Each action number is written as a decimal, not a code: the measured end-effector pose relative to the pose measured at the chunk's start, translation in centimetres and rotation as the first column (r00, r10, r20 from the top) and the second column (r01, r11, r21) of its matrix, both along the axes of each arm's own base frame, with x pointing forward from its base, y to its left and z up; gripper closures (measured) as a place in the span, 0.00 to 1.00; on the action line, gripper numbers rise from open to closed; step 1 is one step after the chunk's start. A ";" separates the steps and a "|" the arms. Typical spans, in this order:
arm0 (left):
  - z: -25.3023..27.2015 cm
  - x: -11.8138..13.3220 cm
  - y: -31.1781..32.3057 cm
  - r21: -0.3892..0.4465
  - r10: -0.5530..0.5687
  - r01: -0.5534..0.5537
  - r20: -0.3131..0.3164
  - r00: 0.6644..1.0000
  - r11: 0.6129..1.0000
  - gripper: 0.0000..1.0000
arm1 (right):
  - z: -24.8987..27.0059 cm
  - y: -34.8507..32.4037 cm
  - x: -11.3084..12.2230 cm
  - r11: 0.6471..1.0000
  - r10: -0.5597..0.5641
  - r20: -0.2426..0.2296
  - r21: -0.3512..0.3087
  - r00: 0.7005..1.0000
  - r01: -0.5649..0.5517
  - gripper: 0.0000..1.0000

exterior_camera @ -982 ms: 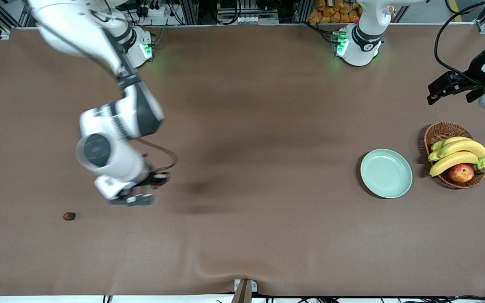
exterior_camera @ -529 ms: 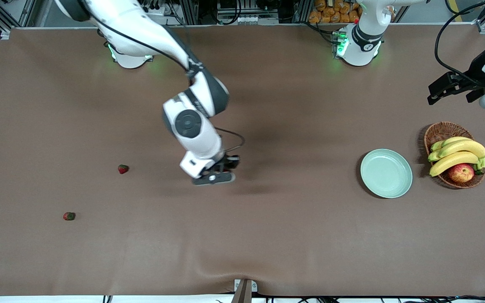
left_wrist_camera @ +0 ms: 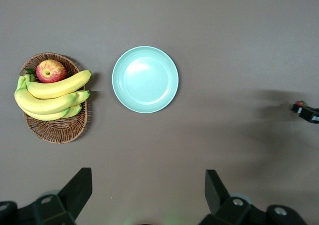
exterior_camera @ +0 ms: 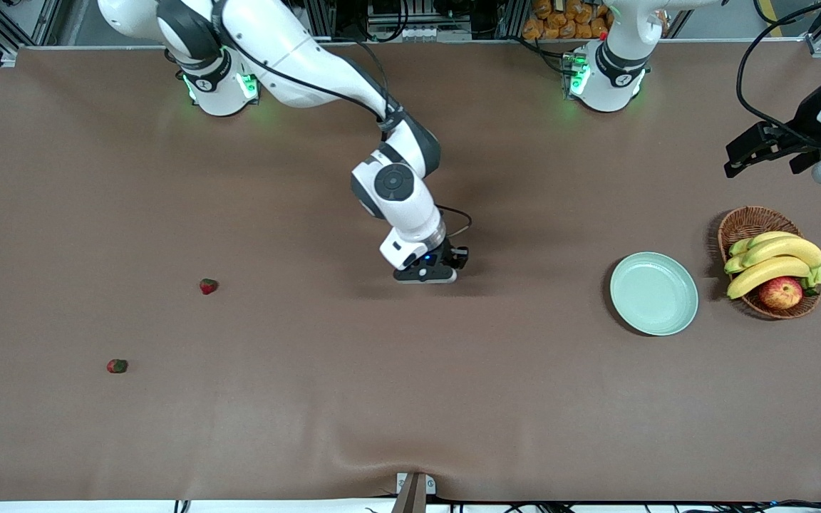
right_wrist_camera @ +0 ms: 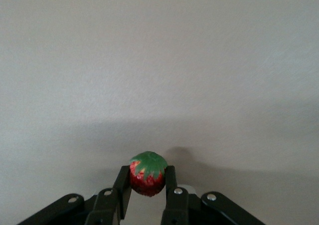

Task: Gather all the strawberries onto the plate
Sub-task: 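Lower the strawberry onto the table middle and open the right gripper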

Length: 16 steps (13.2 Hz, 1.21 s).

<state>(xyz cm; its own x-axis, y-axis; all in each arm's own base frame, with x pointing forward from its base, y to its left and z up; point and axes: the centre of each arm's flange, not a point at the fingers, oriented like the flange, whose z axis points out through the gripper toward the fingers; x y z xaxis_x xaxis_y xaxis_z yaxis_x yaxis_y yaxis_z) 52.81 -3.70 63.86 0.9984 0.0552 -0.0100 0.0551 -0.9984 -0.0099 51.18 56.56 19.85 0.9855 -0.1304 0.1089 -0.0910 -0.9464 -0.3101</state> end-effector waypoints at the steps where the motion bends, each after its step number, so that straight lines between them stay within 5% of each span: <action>1: 0.0 0.0 0.0 0.000 0.001 -0.001 0.000 1.000 1.000 0.00 | -0.5 0.5 -0.2 1.000 -0.007 -0.004 0.003 1.000 0.007 0.68; 4: 0.0 0.0 0.1 0.000 0.001 -0.001 0.001 1.000 1.000 0.00 | -1.3 0.5 0.1 1.000 -0.020 -0.004 0.000 1.000 0.020 0.64; 10: 0.2 0.0 0.6 -0.001 0.011 -0.011 0.004 1.000 1.000 0.00 | 2.1 -0.5 2.8 0.998 -0.055 0.035 0.023 0.998 0.054 0.01; 16: 0.3 0.0 0.5 -0.001 0.009 -0.009 0.007 1.000 1.000 0.00 | 10.4 -11.2 10.2 0.975 -0.190 0.008 -0.113 0.982 0.190 0.00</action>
<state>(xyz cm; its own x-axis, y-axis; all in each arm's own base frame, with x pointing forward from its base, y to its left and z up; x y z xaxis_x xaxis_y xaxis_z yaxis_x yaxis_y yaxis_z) 52.80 -3.23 64.16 0.9980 0.0637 -0.0032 0.0637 -0.9979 -0.0087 61.40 45.37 30.29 0.9442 -0.3026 0.1305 -0.2735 -0.9405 -0.2016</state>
